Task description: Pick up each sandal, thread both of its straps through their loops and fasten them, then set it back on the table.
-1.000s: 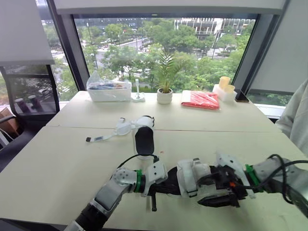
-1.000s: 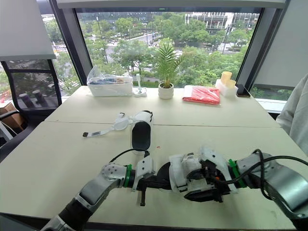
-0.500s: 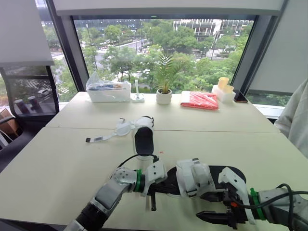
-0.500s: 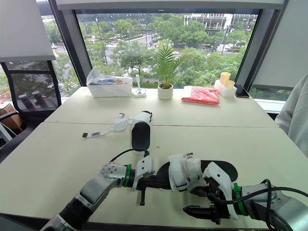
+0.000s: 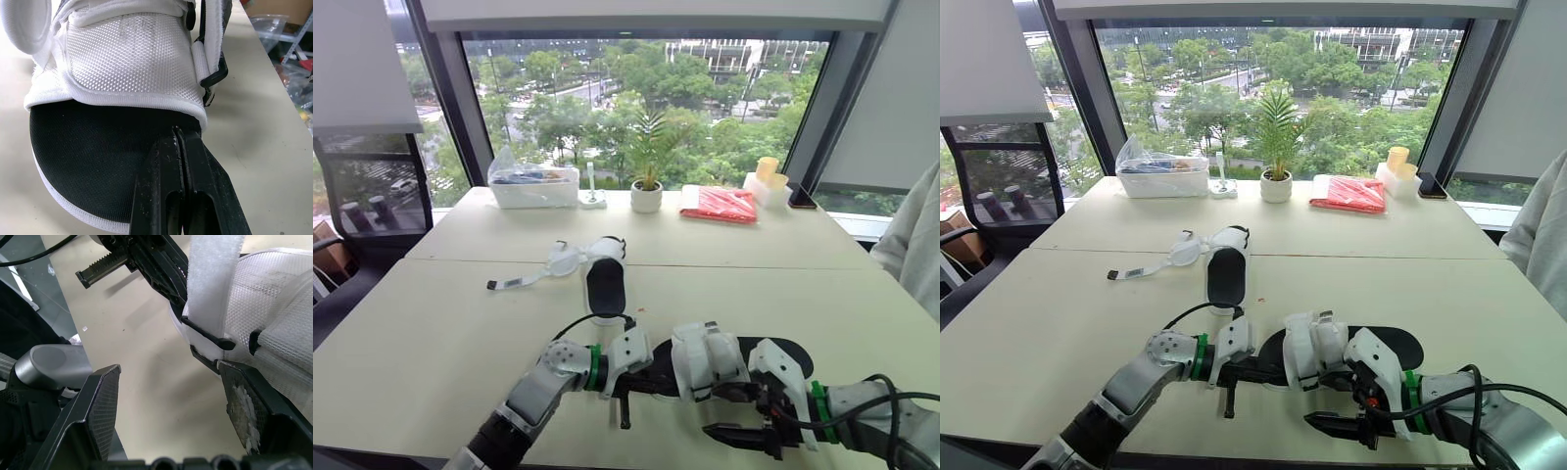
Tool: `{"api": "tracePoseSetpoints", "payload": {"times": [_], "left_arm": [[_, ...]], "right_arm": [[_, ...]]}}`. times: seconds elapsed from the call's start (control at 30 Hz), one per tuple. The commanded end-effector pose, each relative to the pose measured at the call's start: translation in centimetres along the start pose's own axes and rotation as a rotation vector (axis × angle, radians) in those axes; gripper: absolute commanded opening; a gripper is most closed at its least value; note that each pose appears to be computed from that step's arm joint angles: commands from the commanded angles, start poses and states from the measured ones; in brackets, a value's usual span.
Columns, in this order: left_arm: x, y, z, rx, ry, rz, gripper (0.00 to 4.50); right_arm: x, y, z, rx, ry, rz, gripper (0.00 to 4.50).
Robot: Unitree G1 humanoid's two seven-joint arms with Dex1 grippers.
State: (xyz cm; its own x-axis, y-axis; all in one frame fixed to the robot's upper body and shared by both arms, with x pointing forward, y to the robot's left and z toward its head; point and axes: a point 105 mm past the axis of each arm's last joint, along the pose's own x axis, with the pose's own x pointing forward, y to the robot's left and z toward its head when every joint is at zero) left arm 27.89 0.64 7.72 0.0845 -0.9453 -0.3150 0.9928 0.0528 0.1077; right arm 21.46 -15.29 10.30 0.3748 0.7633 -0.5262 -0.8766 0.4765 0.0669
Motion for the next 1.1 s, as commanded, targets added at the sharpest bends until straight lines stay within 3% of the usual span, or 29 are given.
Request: {"api": "tracePoseSetpoints", "payload": {"times": [0.03, 0.4, 1.1], "left_arm": [[0.1, -0.2, -0.3, -0.004, 0.014, -0.009, 0.00], [0.0, -0.1, -0.3, -0.005, 0.017, -0.005, 0.00], [-0.1, 0.0, -0.4, -0.004, 0.021, -0.004, 0.00]], "right_arm": [[0.3, 0.0, 0.7, -0.031, -0.032, 0.004, 3.41], [-0.2, -1.5, 0.4, -0.033, -0.028, -0.059, 3.41], [0.1, -0.8, 1.0, -0.026, -0.041, -0.055, 3.41]]}}
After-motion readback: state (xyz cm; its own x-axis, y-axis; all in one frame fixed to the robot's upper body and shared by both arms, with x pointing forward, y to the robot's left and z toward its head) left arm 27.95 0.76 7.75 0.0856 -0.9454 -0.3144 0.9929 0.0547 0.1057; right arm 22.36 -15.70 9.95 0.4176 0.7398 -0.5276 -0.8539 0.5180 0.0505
